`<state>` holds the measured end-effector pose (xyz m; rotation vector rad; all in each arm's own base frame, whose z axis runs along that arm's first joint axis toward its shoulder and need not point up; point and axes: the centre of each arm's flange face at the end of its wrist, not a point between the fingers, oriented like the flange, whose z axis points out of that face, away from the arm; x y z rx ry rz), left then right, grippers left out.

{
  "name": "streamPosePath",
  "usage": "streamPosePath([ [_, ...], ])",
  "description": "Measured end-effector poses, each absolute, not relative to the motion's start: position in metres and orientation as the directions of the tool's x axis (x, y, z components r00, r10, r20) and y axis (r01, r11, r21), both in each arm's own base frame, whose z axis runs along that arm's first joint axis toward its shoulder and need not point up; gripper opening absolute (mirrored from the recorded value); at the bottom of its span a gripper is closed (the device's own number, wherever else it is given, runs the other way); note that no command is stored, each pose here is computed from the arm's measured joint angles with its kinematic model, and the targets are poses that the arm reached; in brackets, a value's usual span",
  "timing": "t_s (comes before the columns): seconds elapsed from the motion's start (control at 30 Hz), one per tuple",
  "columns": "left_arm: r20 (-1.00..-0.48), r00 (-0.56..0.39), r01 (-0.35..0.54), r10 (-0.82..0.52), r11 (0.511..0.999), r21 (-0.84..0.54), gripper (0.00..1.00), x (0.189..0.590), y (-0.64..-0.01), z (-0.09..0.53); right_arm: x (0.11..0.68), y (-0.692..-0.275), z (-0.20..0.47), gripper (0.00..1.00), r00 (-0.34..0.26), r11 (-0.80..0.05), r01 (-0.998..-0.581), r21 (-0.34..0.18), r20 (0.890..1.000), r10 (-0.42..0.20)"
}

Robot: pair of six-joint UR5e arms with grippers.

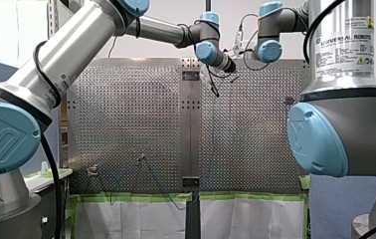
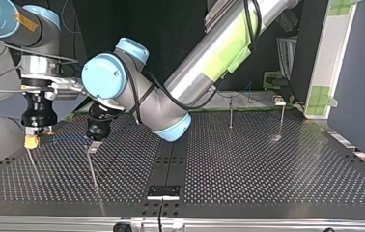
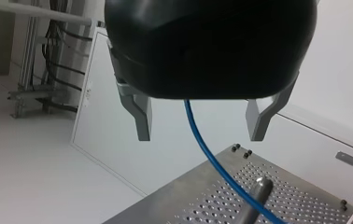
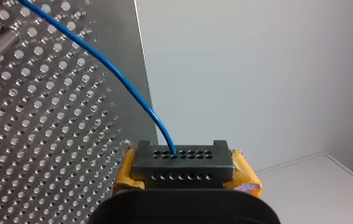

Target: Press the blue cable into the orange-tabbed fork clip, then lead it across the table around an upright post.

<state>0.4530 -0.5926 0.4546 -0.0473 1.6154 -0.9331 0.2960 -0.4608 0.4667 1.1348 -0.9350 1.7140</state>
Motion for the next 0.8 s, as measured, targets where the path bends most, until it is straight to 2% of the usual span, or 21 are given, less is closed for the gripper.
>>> streamPosePath([
  [0.1,-0.817,-0.278,0.441,-0.506,0.688,-0.576,1.00,0.453,-0.592,0.455,0.297,-0.460,0.467,0.00,-0.222,-0.357,-0.926,-0.125,0.943,0.246],
  [0.13,-0.818,-0.276,0.437,-0.505,0.692,-0.575,0.92,0.453,-0.591,0.454,0.298,-0.460,0.467,0.00,-0.223,-0.359,-0.925,-0.125,0.943,0.246],
  [0.17,-0.819,-0.273,0.431,-0.505,0.697,-0.574,0.92,0.453,-0.591,0.454,0.299,-0.459,0.467,0.00,-0.223,-0.360,-0.924,-0.125,0.943,0.246],
  [0.23,-0.821,-0.265,0.416,-0.505,0.709,-0.570,0.73,0.453,-0.589,0.453,0.300,-0.458,0.468,0.00,-0.224,-0.364,-0.923,-0.124,0.943,0.246],
  [0.27,-0.823,-0.261,0.409,-0.505,0.714,-0.568,0.73,0.454,-0.588,0.453,0.300,-0.457,0.468,0.00,-0.224,-0.366,-0.922,-0.124,0.943,0.246],
  [0.3,-0.825,-0.256,0.400,-0.504,0.721,-0.565,0.62,0.454,-0.587,0.452,0.301,-0.457,0.468,0.00,-0.224,-0.367,-0.922,-0.123,0.943,0.247],
  [0.33,-0.826,-0.252,0.395,-0.504,0.726,-0.563,0.43,0.454,-0.586,0.452,0.301,-0.456,0.468,0.00,-0.225,-0.368,-0.922,-0.123,0.943,0.247],
  [0.37,-0.828,-0.248,0.390,-0.504,0.730,-0.561,0.43,0.454,-0.585,0.451,0.301,-0.456,0.469,0.00,-0.225,-0.369,-0.921,-0.123,0.943,0.247],
  [0.4,-0.829,-0.243,0.383,-0.503,0.736,-0.559,0.32,0.455,-0.585,0.451,0.302,-0.456,0.469,0.00,-0.225,-0.369,-0.921,-0.123,0.943,0.247],
  [0.43,-0.830,-0.239,0.378,-0.503,0.740,-0.557,0.14,0.455,-0.584,0.451,0.302,-0.456,0.469,0.00,-0.225,-0.370,-0.921,-0.123,0.943,0.247],
  [0.47,-0.832,-0.235,0.373,-0.503,0.744,-0.555,0.14,0.455,-0.583,0.451,0.302,-0.455,0.469,0.00,-0.225,-0.370,-0.921,-0.123,0.943,0.247],
  [0.5,-0.834,-0.228,0.365,-0.502,0.750,-0.551,0.00,0.455,-0.582,0.451,0.302,-0.455,0.469,0.00,-0.225,-0.371,-0.921,-0.123,0.943,0.247],
  [0.8,-0.869,-0.176,0.296,-0.463,0.817,-0.495,0.00,0.457,-0.573,0.449,0.302,-0.456,0.469,0.00,-0.224,-0.369,-0.921,-0.122,0.943,0.247],
])
